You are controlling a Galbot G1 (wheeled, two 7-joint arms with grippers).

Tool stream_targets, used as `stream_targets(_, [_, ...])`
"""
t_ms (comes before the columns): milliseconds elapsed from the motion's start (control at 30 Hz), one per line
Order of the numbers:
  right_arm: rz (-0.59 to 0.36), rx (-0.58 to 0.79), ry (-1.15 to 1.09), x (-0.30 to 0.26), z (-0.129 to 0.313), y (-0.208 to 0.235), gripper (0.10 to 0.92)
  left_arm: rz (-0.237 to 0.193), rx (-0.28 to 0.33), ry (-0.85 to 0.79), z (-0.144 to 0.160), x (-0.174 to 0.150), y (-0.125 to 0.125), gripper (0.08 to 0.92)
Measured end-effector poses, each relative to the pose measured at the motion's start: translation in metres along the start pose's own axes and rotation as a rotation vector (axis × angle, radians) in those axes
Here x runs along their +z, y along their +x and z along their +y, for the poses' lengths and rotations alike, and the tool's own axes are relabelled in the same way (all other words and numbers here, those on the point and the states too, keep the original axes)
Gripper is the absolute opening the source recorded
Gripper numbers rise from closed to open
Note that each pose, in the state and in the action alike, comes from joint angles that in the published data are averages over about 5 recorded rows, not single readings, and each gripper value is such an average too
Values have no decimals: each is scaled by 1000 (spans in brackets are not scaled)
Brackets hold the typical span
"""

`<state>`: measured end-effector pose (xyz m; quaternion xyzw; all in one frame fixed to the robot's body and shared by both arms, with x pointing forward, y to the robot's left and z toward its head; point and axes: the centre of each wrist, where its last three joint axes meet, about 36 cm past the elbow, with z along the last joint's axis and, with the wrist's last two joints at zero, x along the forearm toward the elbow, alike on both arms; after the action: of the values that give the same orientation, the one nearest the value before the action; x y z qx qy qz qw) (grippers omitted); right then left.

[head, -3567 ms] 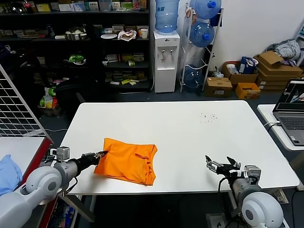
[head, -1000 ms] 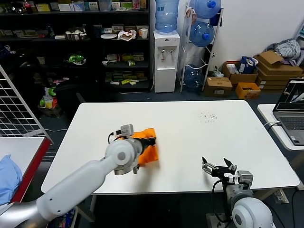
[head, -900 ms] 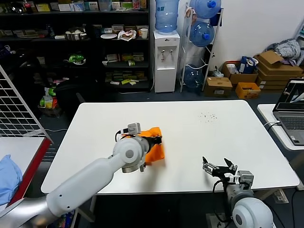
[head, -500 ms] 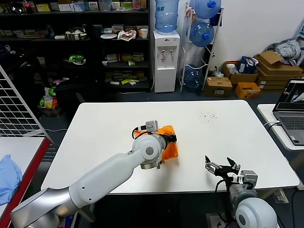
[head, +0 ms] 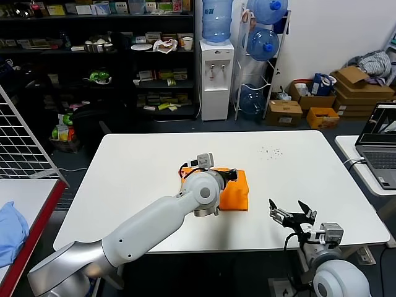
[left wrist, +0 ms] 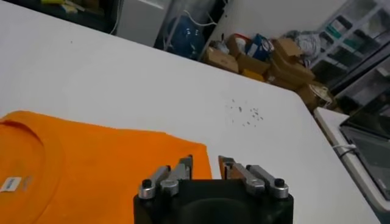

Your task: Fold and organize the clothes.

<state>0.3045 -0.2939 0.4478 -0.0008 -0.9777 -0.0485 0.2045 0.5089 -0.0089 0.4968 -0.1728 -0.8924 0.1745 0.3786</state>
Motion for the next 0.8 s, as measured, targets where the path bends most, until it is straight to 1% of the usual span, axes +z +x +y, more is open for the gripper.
stream_targets(100, [-35, -20, 17, -1, -2, 5, 921, -27, 15, 9, 6, -1, 8, 461])
stream_targets(167, [-55, -32, 26, -1, -5, 7, 921, -58, 25, 14, 15, 0, 16, 513])
stream_targets(233, [-74, -41, 33, 0, -7, 10, 921, -105, 36, 17, 30, 3, 26, 565])
stream_targets(300, [-93, -50, 38, 2, -11, 12, 921, -168, 48, 19, 51, 10, 36, 617])
stream_targets(333, [-103, -54, 40, 3, -12, 14, 921, -207, 53, 19, 63, 14, 42, 652])
stream_targets(400, [-126, -60, 45, 6, -16, 16, 921, -300, 60, 17, 89, 25, 54, 704])
stream_targets(500, [-161, -61, 53, 11, -23, 20, 921, -463, 60, 0, 129, 46, 73, 790])
stream_targets(567, [-186, -56, 61, 15, -29, 24, 921, -573, 50, -21, 154, 63, 87, 850])
stream_targets(633, [-212, -50, 70, 19, -34, 28, 921, -673, 33, -51, 177, 81, 101, 892])
stream_targets(733, [-250, -41, 87, 25, -42, 35, 921, -797, 3, -112, 205, 110, 124, 917])
stream_targets(800, [-274, -36, 98, 30, -47, 40, 921, -858, -21, -157, 219, 130, 139, 920])
